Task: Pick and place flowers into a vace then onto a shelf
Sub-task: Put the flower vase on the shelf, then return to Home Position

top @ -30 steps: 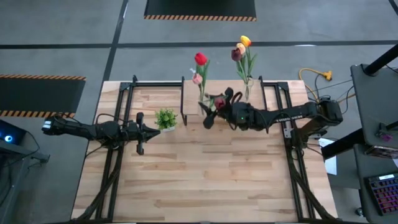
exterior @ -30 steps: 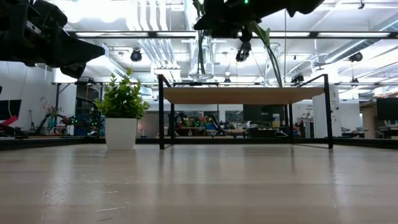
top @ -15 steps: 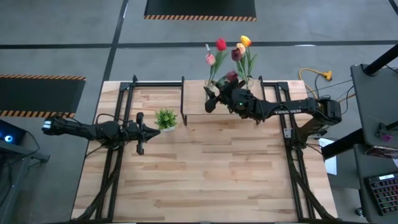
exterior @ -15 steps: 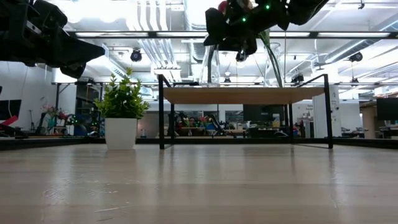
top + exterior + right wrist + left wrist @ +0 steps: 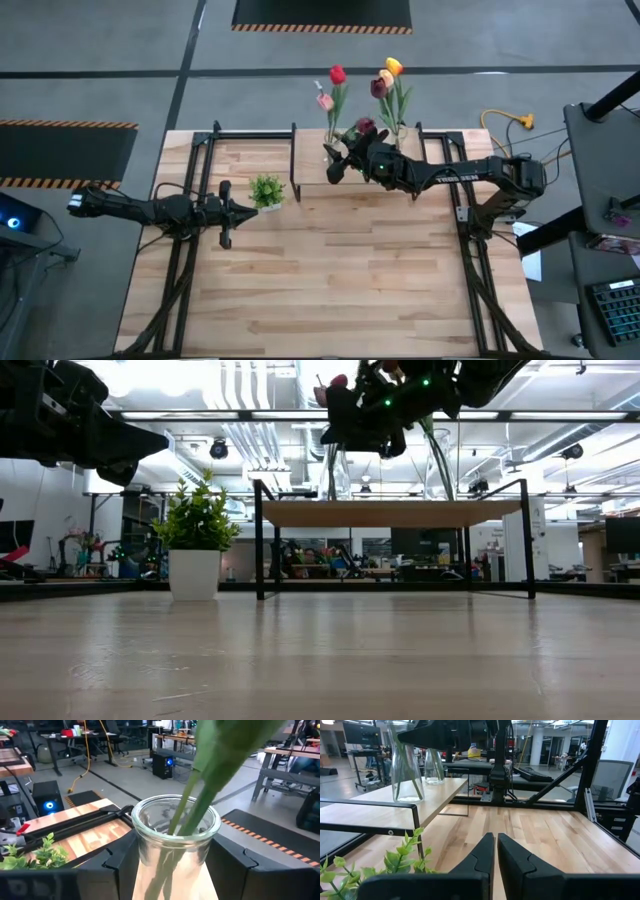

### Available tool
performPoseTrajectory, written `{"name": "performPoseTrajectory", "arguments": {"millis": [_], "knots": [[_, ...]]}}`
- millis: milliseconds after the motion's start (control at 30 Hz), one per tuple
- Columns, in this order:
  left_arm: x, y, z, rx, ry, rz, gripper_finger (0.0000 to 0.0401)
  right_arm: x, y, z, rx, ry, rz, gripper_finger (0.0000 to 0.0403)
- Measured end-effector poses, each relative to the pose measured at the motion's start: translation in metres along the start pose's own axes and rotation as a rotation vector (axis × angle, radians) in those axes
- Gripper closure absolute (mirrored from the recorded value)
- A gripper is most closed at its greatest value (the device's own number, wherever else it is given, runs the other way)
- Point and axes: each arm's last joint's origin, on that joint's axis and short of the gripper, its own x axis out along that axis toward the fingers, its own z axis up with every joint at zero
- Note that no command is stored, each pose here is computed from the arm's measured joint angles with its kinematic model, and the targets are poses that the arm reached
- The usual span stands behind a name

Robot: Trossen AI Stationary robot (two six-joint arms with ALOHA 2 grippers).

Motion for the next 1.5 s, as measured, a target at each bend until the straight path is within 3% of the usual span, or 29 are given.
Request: {"name": "performPoseTrajectory", "arguments": {"millis": [200, 433, 700, 1000, 1267, 1433, 1500], "knots": [[0.0, 0.0, 0.0, 0.0, 0.0, 0.0, 0.0396, 0.0, 0.0, -0.001, 0.016, 0.004, 0.001, 0.0195], [0.0, 0.0, 0.0, 0.0, 0.0, 0.0, 0.0396, -0.001, 0.0, -0.001, 0.022, 0.016, 0.044, 0.0134], [0.0, 0.0, 0.0, 0.0, 0.0, 0.0, 0.0396, -0.031, 0.008, 0.015, -0.019, 0.047, 0.121, 0.0086], [0.0, 0.0, 0.0, -0.001, -0.001, 0.0, 0.0396, -0.098, 0.025, -0.009, -0.112, 0.072, 0.299, 0.0104], [0.0, 0.0, 0.004, -0.01, -0.036, -0.001, 0.0396, -0.149, 0.005, -0.036, -0.131, 0.046, 0.405, 0.013], [0.0, 0.0, 0.004, -0.011, -0.038, 0.0, 0.0396, -0.173, -0.009, -0.065, -0.147, -0.048, 0.62, 0.0145], [0.0, 0.0, 0.004, -0.013, -0.038, 0.001, 0.0396, -0.181, -0.018, -0.076, -0.118, -0.097, 0.638, 0.0151]]}}
